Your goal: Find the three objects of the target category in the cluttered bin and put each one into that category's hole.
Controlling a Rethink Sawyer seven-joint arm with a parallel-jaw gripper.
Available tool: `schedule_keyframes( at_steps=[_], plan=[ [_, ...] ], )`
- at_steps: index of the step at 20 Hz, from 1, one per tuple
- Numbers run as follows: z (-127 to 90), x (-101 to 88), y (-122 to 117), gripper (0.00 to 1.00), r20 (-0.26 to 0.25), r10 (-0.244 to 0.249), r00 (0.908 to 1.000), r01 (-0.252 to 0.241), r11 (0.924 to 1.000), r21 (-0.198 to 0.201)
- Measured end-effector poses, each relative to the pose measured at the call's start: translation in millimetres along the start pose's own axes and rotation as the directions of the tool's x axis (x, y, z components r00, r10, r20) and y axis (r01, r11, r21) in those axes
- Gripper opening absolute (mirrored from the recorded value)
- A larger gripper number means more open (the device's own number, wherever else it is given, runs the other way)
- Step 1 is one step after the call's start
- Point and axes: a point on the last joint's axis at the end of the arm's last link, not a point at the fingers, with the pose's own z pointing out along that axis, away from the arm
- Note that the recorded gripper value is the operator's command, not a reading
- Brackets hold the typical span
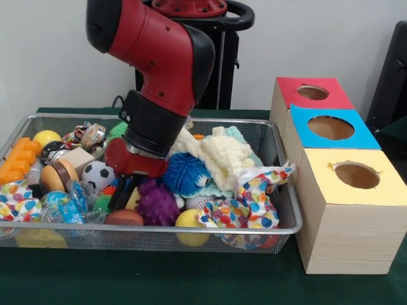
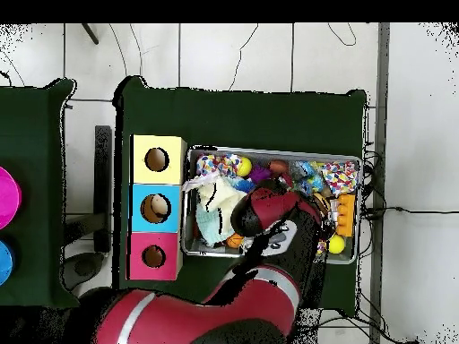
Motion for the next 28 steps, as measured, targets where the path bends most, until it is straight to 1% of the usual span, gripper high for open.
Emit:
schedule_keyframes(
  at_steps=[3, 5, 8, 13, 16, 18, 19, 22, 24, 26, 27, 28],
  plan=[
    [1, -7.7, 1, 0.0, -0.069, -0.037, 0.9969, 0.037, 0.9993, -0.004],
    [3, -10.1, 1, 0.0, -0.089, -0.047, 0.9949, 0.046, 0.9989, -0.005],
    [7, -14.7, -4, 0.0, -0.099, -0.048, 0.9939, 0.048, 0.9988, -0.001],
    [17, -1.6, -20, 0.0, -0.111, -0.017, 0.9937, 0.018, 0.9998, 0.003],
    [29, 13.0, -25, 0.0, -0.122, 0.019, 0.9924, -0.021, 0.9997, -0.014],
    [36, 17.2, -24, 0.0, -0.12, 0.043, 0.9919, -0.047, 0.9984, -0.032],
    [39, 19.3, -24, 1.0, -0.119, 0.055, 0.9914, -0.06, 0.9974, -0.04],
    [46, 19.4, -22, 1.0, -0.109, 0.084, 0.9904, -0.091, 0.9939, -0.062],
    [49, 19.1, -28, 1.0, -0.098, 0.116, 0.9884, -0.123, 0.9898, -0.071],
    [53, 19.4, -36, 1.0, -0.084, 0.166, 0.9825, -0.174, 0.9806, -0.091],
    [56, 19.2, -38, 1.0, -0.08, 0.191, 0.9784, -0.198, 0.9744, -0.106],
    [57, 19.2, -41, 1.0, -0.076, 0.205, 0.9759, -0.212, 0.9708, -0.111]
  ],
)
